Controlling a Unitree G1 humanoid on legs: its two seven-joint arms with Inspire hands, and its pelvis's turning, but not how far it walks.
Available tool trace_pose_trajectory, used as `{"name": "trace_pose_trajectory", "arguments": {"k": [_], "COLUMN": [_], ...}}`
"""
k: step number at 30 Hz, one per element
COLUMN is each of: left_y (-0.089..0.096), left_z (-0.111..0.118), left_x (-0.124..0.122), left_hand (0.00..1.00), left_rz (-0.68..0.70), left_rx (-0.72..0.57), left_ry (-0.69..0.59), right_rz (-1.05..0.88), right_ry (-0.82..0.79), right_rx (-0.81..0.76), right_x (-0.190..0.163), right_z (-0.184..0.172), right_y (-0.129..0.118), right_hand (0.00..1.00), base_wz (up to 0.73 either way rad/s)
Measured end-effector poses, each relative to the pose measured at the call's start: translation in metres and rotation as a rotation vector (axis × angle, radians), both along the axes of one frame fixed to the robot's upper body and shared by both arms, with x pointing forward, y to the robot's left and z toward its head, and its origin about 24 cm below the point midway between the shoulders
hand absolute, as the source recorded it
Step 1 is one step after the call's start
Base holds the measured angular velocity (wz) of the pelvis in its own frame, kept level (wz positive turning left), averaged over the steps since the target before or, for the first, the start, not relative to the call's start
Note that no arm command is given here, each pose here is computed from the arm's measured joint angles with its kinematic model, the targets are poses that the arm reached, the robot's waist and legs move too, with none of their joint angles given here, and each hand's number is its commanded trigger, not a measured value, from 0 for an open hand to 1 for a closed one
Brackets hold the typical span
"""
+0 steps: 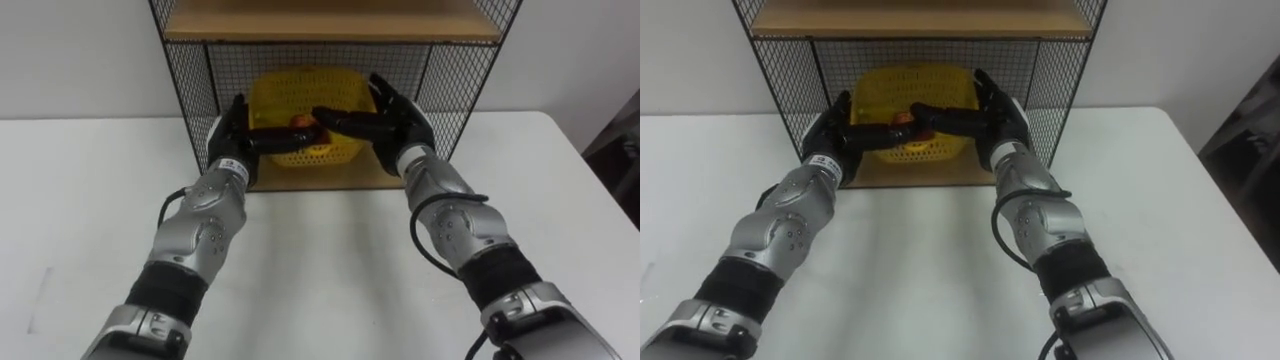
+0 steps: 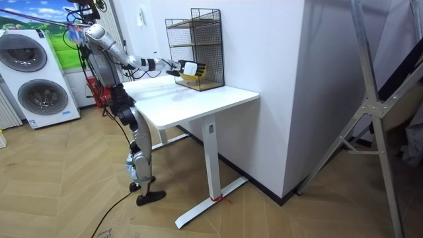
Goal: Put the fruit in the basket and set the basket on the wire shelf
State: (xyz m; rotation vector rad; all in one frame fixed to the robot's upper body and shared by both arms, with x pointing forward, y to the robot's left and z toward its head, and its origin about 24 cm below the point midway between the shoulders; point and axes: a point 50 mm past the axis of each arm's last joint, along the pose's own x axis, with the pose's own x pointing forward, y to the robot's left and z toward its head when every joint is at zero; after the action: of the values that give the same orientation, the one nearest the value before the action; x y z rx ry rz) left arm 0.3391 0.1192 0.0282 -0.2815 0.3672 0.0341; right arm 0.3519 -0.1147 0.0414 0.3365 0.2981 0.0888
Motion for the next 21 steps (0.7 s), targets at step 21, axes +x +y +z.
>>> {"name": "trace_pose_trajectory", "arguments": {"k": [21], "left_y": [0.020], "left_z": [-0.008], "left_x": [-0.001], "left_hand": [0.00], "left_rz": [0.052], "left_rx": [0.001], "left_ry": [0.056], "right_rz": [0.030], "right_ry": [0.046], "right_rx": [-0.094], "right_x": [-0.002], "right_z": [-0.014], "right_y": [-0.021], "right_hand": [0.00], "base_wz": [0.01]}}
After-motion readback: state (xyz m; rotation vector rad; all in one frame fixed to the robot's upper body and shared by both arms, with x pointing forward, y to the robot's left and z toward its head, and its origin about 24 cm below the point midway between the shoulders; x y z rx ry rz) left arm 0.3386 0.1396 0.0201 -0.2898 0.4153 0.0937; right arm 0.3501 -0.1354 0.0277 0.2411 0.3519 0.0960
